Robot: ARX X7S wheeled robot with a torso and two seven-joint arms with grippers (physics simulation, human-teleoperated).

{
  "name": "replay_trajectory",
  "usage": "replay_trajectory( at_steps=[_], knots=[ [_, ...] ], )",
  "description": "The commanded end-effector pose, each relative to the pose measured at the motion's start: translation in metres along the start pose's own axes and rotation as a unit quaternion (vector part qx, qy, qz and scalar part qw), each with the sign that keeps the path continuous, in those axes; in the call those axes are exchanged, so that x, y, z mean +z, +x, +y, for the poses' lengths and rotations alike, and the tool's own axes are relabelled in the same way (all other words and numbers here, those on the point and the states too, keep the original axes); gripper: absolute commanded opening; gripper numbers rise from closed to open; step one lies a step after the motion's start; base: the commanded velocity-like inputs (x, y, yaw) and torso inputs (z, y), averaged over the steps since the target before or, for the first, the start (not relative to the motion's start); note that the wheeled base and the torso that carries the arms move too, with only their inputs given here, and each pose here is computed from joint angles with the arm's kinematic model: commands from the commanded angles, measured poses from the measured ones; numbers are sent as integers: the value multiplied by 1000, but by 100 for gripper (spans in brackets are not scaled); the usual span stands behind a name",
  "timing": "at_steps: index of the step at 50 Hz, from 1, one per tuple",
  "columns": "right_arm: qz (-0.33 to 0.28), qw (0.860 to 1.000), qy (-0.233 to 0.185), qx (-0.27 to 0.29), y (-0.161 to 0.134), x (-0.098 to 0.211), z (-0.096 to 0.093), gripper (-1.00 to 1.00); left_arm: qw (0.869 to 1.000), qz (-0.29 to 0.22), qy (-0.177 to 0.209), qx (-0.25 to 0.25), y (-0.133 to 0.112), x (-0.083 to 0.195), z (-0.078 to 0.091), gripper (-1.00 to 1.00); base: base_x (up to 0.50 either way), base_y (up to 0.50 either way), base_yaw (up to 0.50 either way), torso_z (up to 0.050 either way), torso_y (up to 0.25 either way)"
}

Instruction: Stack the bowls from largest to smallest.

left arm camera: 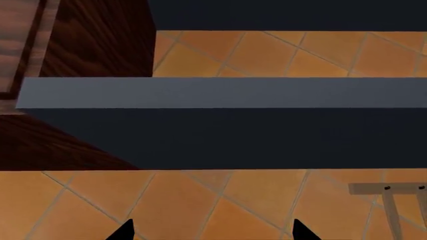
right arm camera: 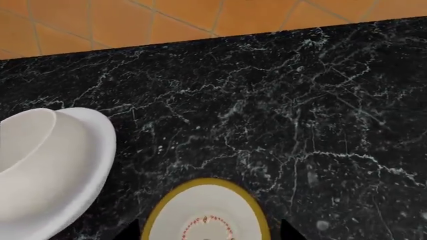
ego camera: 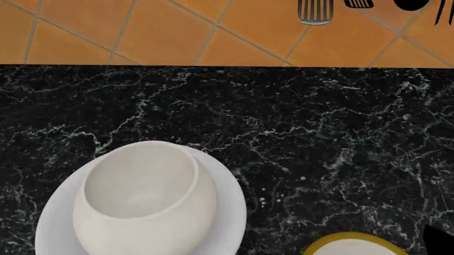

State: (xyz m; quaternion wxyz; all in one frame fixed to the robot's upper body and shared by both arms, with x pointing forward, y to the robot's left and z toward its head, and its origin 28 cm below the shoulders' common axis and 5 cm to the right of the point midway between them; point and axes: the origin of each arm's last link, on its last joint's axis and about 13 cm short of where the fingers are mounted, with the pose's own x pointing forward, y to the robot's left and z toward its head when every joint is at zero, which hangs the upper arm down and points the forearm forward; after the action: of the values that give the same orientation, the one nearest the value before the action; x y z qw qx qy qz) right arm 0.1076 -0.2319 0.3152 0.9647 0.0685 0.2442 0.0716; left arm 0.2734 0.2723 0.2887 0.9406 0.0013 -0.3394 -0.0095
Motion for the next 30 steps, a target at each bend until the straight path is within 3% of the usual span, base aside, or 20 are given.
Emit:
replay_trajectory(
  at_steps=[1, 12, 30],
  knots=[
    [-7, 999, 30, -43, -9, -19, -15, 100, 1000, 1, 3, -2, -1, 0, 0, 100, 0, 0, 0, 0, 0],
    [-8, 998, 39, -51, -9, -26, -19, 100, 1000, 1, 1, -2, -1, 0, -1, 100, 0, 0, 0, 0, 0],
    [6, 998, 54, -37, 22, -38, -25, 100, 1000, 4, 3, -3, -2, -2, -1, 100, 0, 0, 0, 0, 0]
  ],
)
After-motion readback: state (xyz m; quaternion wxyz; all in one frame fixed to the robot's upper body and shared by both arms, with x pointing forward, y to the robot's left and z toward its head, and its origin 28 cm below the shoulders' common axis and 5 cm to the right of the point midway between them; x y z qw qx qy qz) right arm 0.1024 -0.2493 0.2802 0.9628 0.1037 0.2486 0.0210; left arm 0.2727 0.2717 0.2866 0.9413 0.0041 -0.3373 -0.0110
